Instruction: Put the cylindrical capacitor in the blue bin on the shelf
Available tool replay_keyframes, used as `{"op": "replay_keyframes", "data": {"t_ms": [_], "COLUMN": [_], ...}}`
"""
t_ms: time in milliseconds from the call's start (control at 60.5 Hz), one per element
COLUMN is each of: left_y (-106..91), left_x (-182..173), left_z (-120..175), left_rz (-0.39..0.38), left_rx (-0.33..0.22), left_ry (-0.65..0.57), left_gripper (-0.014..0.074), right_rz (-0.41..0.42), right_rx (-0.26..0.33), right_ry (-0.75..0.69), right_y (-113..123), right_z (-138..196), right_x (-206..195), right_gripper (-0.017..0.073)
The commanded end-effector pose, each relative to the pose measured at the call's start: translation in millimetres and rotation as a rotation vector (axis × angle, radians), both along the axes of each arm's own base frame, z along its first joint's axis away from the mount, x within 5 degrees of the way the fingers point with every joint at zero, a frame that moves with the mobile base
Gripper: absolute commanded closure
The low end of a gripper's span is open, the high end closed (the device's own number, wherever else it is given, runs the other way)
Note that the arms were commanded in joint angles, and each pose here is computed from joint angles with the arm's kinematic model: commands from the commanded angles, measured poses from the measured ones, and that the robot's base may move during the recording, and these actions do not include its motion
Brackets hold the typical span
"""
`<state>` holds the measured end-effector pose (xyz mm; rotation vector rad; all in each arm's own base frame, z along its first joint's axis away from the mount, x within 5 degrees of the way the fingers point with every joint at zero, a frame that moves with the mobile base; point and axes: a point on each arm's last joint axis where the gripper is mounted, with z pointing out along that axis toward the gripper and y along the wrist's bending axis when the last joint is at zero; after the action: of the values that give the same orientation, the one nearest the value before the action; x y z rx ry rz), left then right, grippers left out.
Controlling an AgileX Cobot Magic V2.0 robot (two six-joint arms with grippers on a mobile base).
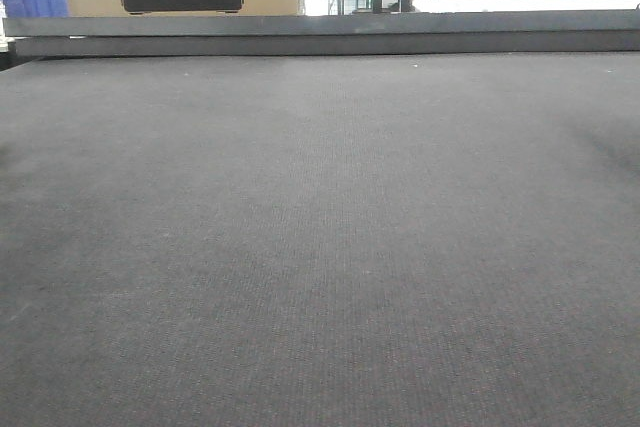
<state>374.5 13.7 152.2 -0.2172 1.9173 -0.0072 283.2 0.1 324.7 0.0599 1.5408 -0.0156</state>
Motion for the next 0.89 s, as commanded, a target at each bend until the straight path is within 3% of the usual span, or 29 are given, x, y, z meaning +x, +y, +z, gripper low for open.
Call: {"op": "replay_keyframes", "data": {"t_ms": [0,198,645,744,876], "left_y": [7.1,19.7,18.8,18.8,18.8], "left_x": [2.5,4.4,15.1,15.2,15.1], "left_z": [-1.8,-9.3,-4.6,-7.2,-7.8], "left_rz": [0.04,0.075,0.05,0.05,0.05], "left_rx": [-0.011,-0.01,0.005,0.004,0.004], "left_ry": [-0.025,-0.018,-0.039,-0.031,-0.027], "left_gripper": [-0.0008,-0.0008,0.0005,0.0114,0.0398], "right_rz": [-0.008,-0.008,-0.008,-0.008,-0.008], "right_rx": [-0.002,-0.002,-0.002,-0.002,-0.002], "right_ry": [-0.03,-0.03,-0.028,-0.028,-0.028], "right_y": [-1.6,-1.6,-1.6,-1.6,-1.6], "right_z": [4.7,4.7,4.6,4.6,4.6], "right_x": [-2.6,-2.6,-2.6,-2.6,-2.6], "right_gripper": [0.065,0.065,0.065,0.065,0.065]}}
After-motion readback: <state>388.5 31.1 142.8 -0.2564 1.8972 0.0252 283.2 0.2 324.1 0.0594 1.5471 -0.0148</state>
